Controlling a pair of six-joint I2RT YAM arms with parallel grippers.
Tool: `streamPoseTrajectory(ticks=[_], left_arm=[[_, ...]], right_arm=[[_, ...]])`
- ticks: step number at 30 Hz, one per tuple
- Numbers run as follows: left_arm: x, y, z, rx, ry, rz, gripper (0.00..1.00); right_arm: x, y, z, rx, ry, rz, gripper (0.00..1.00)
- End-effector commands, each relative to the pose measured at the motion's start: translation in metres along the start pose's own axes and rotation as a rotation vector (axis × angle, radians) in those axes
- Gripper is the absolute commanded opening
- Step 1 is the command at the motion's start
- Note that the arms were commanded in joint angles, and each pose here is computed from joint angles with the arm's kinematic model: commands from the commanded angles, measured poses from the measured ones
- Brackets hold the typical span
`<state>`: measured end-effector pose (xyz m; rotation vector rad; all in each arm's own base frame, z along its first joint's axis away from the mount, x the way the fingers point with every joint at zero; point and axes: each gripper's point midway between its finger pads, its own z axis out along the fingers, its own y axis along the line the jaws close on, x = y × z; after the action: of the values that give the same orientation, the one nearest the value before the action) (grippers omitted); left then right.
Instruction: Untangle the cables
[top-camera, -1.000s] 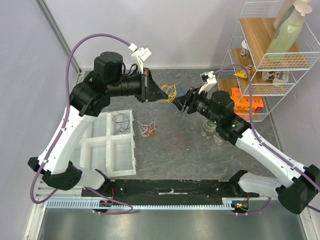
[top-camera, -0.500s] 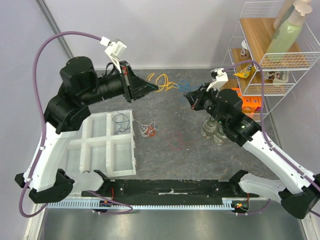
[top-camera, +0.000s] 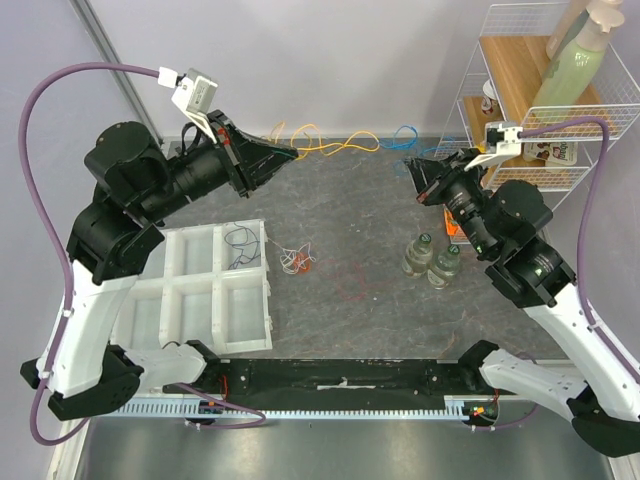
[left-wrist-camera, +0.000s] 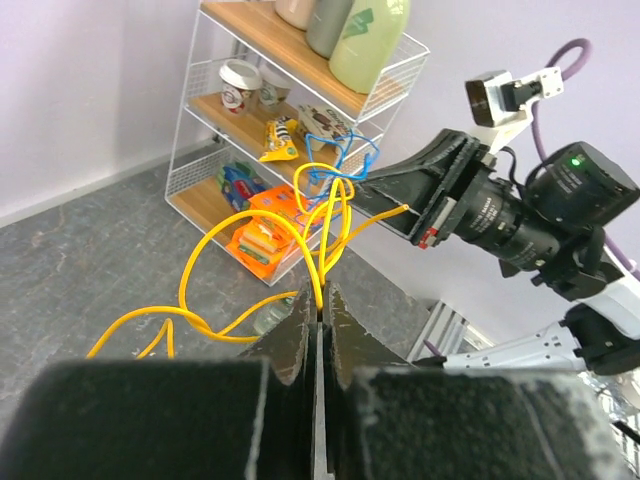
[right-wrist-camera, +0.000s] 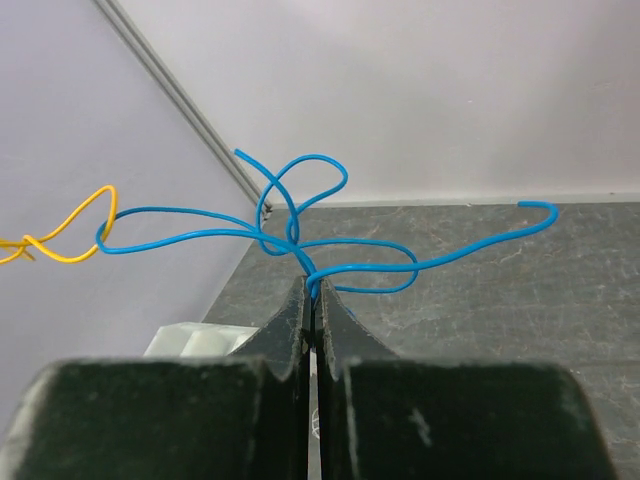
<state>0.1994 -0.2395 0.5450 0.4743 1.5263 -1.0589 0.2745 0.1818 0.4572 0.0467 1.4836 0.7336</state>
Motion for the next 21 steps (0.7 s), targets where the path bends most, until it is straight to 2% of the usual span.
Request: streamPoseTrajectory(ticks=[1,12,21], left_arm=[[-0.028,0.006,-0.011,-0.060,-0.113,0.095,0.02],[-0.047,0.029,-0.029,-0.221,-0.195,0.170,0.02],[-0.041,0.023,-0.025,-0.179,-0.175,0.157,0.02]], right_arm=[[-0.031,-0.011,-0.011,0.079,-0.087,-0.008,0.00],[-0.101,-0.035,-0.047,0.267,-0.226,-0.157,0.00],[-0.127,-0.036,-0.059,0.305,-0.259,-0.214,0.00]])
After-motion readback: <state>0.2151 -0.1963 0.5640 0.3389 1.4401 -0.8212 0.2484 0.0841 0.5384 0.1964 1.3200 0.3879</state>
